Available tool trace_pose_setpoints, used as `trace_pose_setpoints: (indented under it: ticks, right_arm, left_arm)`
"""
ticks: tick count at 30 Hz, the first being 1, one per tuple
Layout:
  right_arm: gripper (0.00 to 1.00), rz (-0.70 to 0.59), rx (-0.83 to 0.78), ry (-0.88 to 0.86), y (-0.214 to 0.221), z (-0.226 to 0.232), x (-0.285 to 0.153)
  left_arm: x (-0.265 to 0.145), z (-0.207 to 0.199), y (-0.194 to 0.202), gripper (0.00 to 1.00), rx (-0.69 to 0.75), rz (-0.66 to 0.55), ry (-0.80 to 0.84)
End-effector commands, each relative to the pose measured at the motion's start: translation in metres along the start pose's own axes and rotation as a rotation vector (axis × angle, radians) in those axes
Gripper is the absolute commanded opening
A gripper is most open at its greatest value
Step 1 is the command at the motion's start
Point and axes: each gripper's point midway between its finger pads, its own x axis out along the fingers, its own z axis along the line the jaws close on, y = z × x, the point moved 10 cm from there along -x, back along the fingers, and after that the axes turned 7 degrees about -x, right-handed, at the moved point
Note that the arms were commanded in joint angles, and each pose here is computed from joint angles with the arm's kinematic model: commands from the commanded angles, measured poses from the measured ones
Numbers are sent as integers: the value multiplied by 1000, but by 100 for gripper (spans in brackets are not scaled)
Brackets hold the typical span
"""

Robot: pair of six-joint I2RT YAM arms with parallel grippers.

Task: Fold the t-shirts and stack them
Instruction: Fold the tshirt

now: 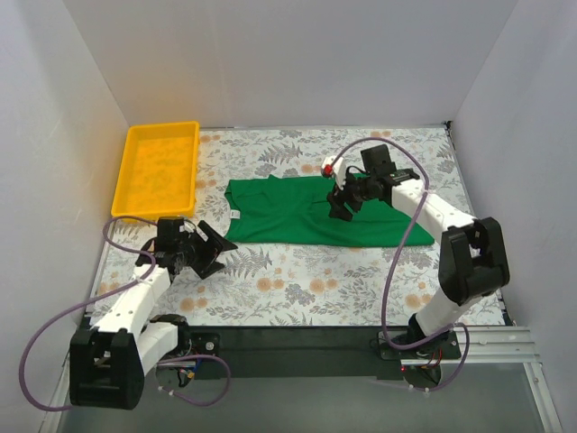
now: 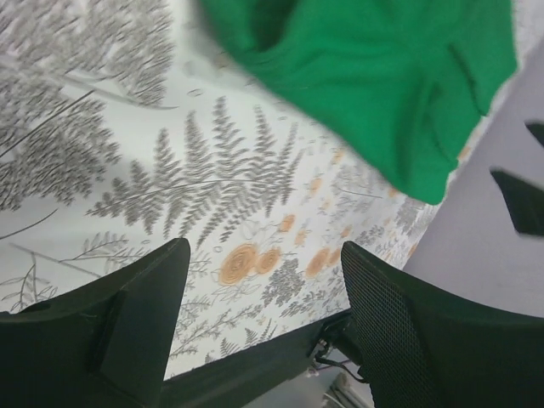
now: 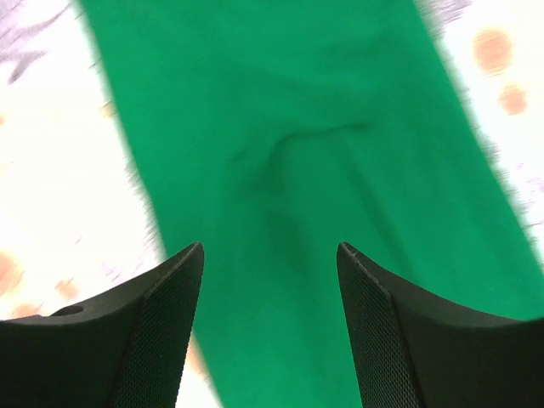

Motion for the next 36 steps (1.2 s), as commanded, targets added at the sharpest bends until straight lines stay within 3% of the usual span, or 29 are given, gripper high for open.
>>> trace_pose_setpoints:
  ticks: [1, 3, 7, 13, 16, 17, 18, 20, 24, 30, 31, 33, 34, 35, 36]
  right_arm:
    - [70, -55, -70, -196, 15, 41, -12]
    - [70, -44, -47, -178, 21, 48, -20]
    - [70, -62, -7, -139, 28, 49, -34]
    - [70, -84, 39, -101, 40, 49, -48]
    - [70, -99, 57, -85, 46, 48, -55]
    - [70, -105, 69, -76, 49, 46, -59]
    - [70, -109, 70, -72, 49, 47, -61]
    - [70, -106, 64, -57, 52, 45, -64]
    - [70, -87, 32, -39, 55, 46, -66]
    - [70, -91, 7, -33, 51, 43, -67]
    - [70, -96, -8, -28, 48, 41, -68]
    - [70, -91, -19, -32, 47, 36, -66]
    - [70, -92, -38, -37, 44, 32, -64]
    - [70, -97, -43, -39, 38, 21, -61]
    - [70, -96, -35, -45, 33, 14, -59]
  left_arm:
    - [12, -3, 1, 72, -99, -3, -9]
    - [25, -2, -1, 78, -126, -25, -51]
    - [55, -1, -8, 79, -205, -67, -156]
    - [91, -12, -25, 68, -226, -158, -326]
    - [101, -11, -36, 51, -197, -236, -388]
    - [103, -10, -37, 26, -185, -240, -408]
    - [101, -15, -40, 9, -155, -241, -405]
    - [95, -16, -40, 0, -136, -248, -425]
    - [62, -23, -38, 0, -101, -326, -387]
    - [53, -8, -40, 0, -70, -246, -399]
    - [54, -10, -40, 5, -50, -221, -377]
    - [51, -16, -36, 28, 2, -126, -307]
    - [48, -17, -33, 35, 6, -114, -289]
    - [36, -25, -31, 48, 22, -132, -231]
    - [29, -25, -27, 53, 23, -143, -205]
